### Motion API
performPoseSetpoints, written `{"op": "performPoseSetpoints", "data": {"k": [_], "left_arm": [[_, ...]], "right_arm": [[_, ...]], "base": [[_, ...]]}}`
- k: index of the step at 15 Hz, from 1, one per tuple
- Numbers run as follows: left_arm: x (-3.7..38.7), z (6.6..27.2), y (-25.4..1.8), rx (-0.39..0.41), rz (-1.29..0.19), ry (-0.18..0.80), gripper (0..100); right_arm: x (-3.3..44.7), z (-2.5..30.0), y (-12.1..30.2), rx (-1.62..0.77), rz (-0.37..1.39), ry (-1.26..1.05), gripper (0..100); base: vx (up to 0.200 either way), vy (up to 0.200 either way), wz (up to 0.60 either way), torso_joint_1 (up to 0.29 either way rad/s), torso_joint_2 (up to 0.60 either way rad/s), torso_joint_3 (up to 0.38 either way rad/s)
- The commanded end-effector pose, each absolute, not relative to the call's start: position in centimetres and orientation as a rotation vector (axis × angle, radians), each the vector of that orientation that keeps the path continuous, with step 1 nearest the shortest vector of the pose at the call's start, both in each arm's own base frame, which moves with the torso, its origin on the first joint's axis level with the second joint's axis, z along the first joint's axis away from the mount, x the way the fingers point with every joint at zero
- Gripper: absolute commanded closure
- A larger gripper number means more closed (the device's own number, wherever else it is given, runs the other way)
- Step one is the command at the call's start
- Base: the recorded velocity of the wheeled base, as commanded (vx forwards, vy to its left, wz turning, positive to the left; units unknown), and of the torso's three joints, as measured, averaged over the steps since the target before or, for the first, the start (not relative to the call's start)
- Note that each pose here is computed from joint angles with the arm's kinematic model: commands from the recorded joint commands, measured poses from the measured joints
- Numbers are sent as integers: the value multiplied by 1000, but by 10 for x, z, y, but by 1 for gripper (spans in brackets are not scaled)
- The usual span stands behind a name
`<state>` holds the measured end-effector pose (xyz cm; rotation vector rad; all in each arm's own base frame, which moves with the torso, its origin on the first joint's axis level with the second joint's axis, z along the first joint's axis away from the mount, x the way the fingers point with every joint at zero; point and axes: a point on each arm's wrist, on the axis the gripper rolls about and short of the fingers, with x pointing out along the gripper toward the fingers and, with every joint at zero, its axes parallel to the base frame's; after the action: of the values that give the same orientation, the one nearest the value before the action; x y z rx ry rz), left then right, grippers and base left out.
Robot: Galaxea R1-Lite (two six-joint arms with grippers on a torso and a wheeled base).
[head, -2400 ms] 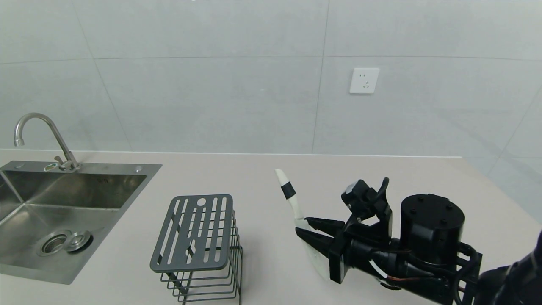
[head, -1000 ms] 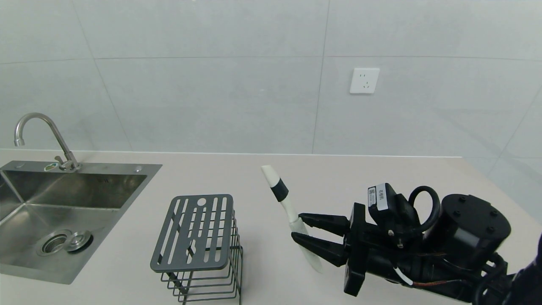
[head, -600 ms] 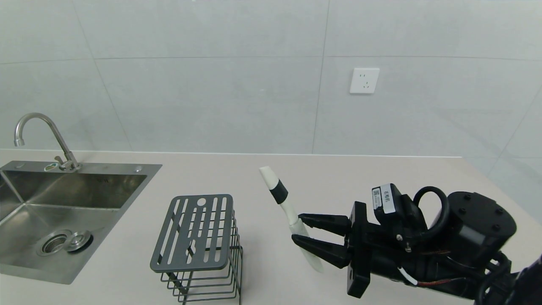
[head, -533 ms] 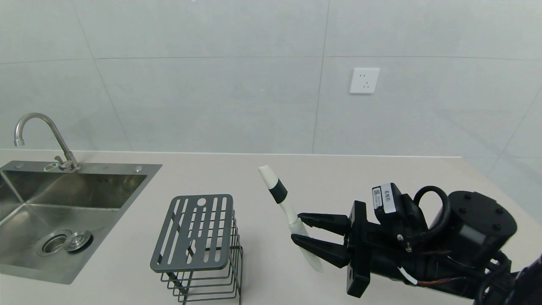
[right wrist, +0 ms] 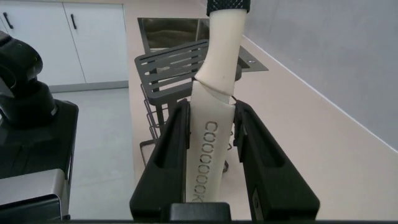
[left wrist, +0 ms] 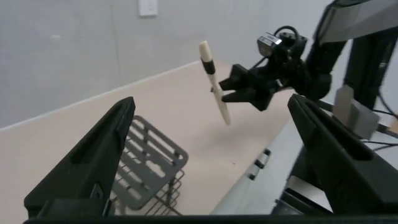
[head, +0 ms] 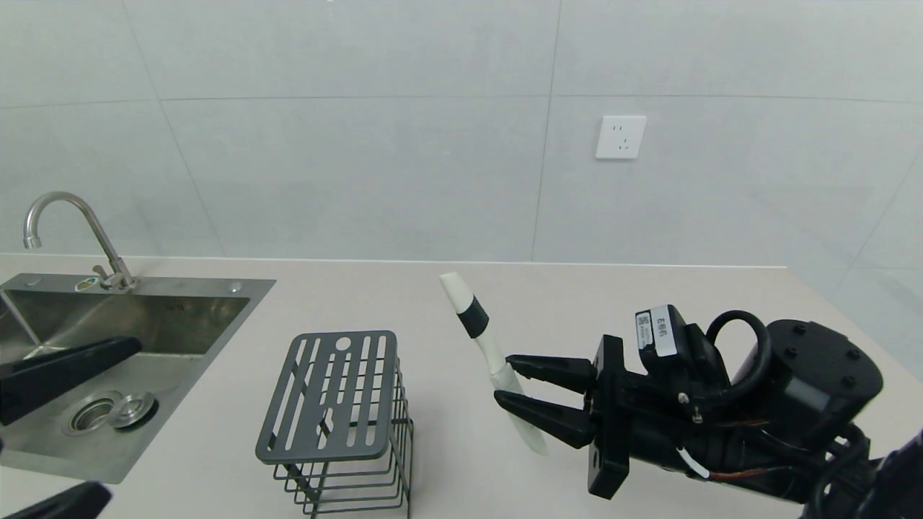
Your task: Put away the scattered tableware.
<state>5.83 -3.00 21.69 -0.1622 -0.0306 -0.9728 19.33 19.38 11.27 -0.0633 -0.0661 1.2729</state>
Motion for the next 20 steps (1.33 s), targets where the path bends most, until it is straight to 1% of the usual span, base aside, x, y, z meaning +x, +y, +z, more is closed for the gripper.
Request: {"op": "performPoseSetpoints", "data": {"k": [1,3,4,5,6,8,10,12,13,14,15,17,20], "left_arm": [[92,208,-45,-213,-1023,103,0],[99,210,-51,-275,-1050,142,0],[102,215,-56,-393,-1085,187,0],[107,217,-59,-452,-1095,203,0],[115,218,-62,-465,-1097,199,0],[133,214,-69,-460,-1098,181,0],[148,209,-76,-456,-1098,184,0],[163,198,-87,-409,-1119,177,0],[166,192,-93,-370,-1138,165,0],[166,190,-96,-349,-1154,163,0],[167,186,-106,-313,-1195,162,0],[170,183,-118,-267,-1242,115,0],[185,174,-129,-241,-1262,35,0]], "right_arm": [[196,117,197,-58,1272,-93,100],[198,120,199,-55,1271,-110,100],[199,120,199,-55,1271,-110,100],[199,120,199,-55,1271,-110,100],[198,121,199,-55,1274,-113,100],[197,121,200,-54,1280,-115,100],[195,121,203,-54,1293,-115,100],[194,123,203,-53,1295,-120,100],[193,123,204,-52,1300,-122,100],[192,123,204,-52,1301,-122,100],[192,123,205,-54,1303,-122,100],[192,124,205,-53,1303,-127,100],[190,124,208,-53,1316,-130,100]], "base": [[0,0,0,0,0,0],[0,0,0,0,0,0],[0,0,0,0,0,0],[0,0,0,0,0,0],[0,0,0,0,0,0],[0,0,0,0,0,0],[0,0,0,0,0,0],[0,0,0,0,0,0],[0,0,0,0,0,0],[0,0,0,0,0,0],[0,0,0,0,0,0],[0,0,0,0,0,0],[0,0,0,0,0,0]]}}
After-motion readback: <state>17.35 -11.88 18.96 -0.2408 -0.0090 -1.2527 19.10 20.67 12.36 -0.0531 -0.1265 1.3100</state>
